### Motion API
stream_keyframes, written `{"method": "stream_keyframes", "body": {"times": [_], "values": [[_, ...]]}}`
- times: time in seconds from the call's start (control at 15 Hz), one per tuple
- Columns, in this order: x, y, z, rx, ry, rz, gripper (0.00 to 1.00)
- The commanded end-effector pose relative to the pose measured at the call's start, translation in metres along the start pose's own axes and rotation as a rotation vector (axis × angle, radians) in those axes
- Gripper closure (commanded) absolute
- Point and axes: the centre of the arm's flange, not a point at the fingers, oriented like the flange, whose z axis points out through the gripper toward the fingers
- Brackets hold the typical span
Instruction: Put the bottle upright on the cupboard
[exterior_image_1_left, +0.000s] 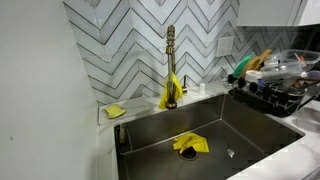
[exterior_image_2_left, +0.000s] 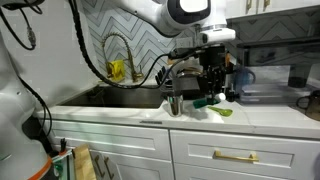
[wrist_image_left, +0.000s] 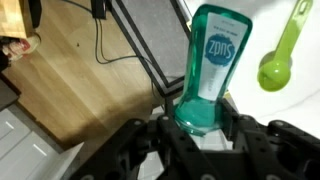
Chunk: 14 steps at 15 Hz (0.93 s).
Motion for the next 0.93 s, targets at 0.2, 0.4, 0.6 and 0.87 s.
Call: {"method": "stream_keyframes", "body": {"times": [0.2,0.4,0.6,0.87], "values": [[-0.063,-0.021,-0.027,0.074,0.290,-0.017,0.79],[-0.092,-0.024,-0.025,0.057,0.348,-0.074,0.79],[-0.116,-0.024,-0.018,-0.005,0.403,-0.149,0.79],[-0.119,-0.039,-0.013,-0.010,0.423,-0.176,0.54]]}}
